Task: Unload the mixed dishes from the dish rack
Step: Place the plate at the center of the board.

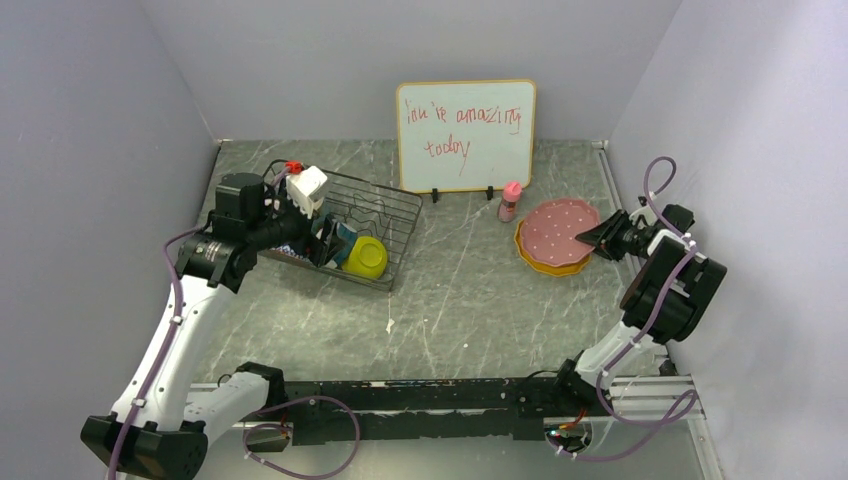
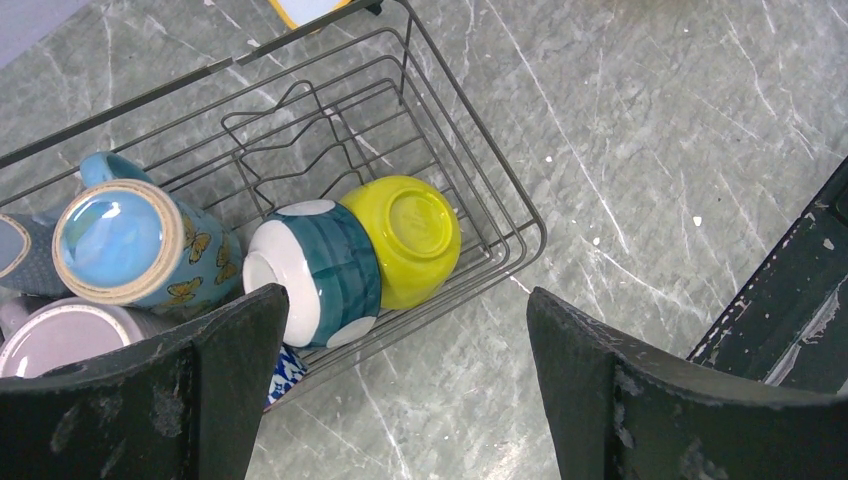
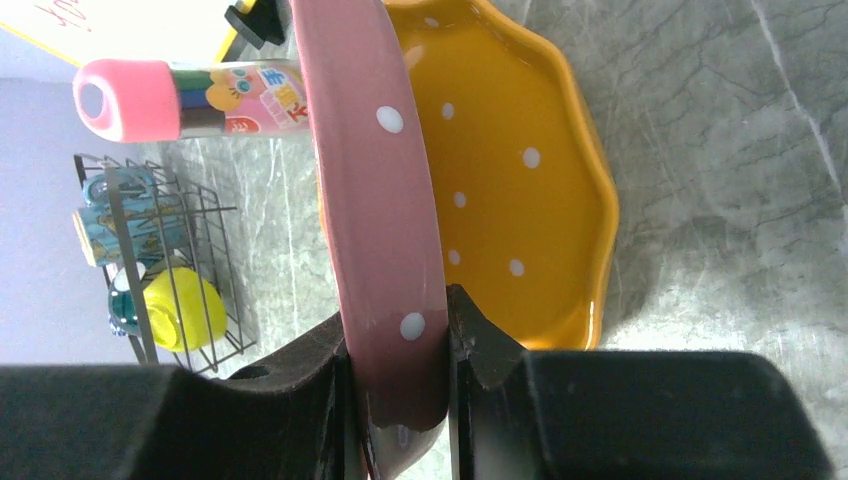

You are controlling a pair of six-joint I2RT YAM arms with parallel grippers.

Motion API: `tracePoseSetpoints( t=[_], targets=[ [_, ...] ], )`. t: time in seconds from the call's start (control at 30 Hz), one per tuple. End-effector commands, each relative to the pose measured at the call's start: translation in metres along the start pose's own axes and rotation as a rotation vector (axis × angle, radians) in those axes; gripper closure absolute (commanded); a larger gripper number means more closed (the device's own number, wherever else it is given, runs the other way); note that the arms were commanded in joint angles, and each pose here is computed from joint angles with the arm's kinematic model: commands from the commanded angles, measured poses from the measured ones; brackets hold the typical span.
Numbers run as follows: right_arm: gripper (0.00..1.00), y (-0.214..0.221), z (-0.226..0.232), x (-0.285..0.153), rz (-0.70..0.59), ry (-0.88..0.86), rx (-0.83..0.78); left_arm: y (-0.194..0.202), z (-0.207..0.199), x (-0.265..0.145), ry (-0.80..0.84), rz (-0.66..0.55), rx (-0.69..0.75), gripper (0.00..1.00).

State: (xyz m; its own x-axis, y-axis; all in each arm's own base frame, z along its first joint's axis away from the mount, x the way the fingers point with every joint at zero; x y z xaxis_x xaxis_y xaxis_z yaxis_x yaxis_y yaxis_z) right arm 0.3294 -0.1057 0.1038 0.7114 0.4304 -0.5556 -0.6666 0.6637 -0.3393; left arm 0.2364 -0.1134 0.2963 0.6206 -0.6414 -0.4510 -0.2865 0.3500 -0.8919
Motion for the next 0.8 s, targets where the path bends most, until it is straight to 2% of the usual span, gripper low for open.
tracePoseSetpoints(
  t=[0.0,0.2,0.3,0.77],
  targets=[
    [1.00,-0.026,0.025,-0.005,-0.038,-0.150,-0.106,-0.015,0.000,-0.004,0.012,-0.047,0.017,0.06],
    [1.00,-0.018,0.014,0.001,-0.003,-0.145,-0.105,-0.014,0.000,-0.003,0.015,-0.043,0.015,0.06],
    [0.95,-0.015,0.008,0.004,0.017,-0.138,-0.105,-0.013,0.001,-0.002,0.015,-0.039,0.015,0.06],
    [0.53,-0.010,-0.010,0.006,0.035,-0.028,-0.120,-0.010,-0.002,-0.003,0.022,-0.042,0.027,0.06]
  ],
)
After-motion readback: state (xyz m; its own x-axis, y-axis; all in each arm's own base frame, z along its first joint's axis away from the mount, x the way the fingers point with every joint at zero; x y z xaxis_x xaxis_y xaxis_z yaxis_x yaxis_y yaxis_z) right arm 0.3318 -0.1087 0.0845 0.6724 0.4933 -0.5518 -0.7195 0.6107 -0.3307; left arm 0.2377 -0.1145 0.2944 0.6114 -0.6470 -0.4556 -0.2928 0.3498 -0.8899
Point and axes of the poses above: each gripper's point midway between its finger pads, its own x axis out along the fingers, its own z axis along the line the jaws close on, y = z × x, the point moved 4 cm from there along -x, back along the fingers, and after that the axes turned 3 degrees about x, right-handed, at the moved point
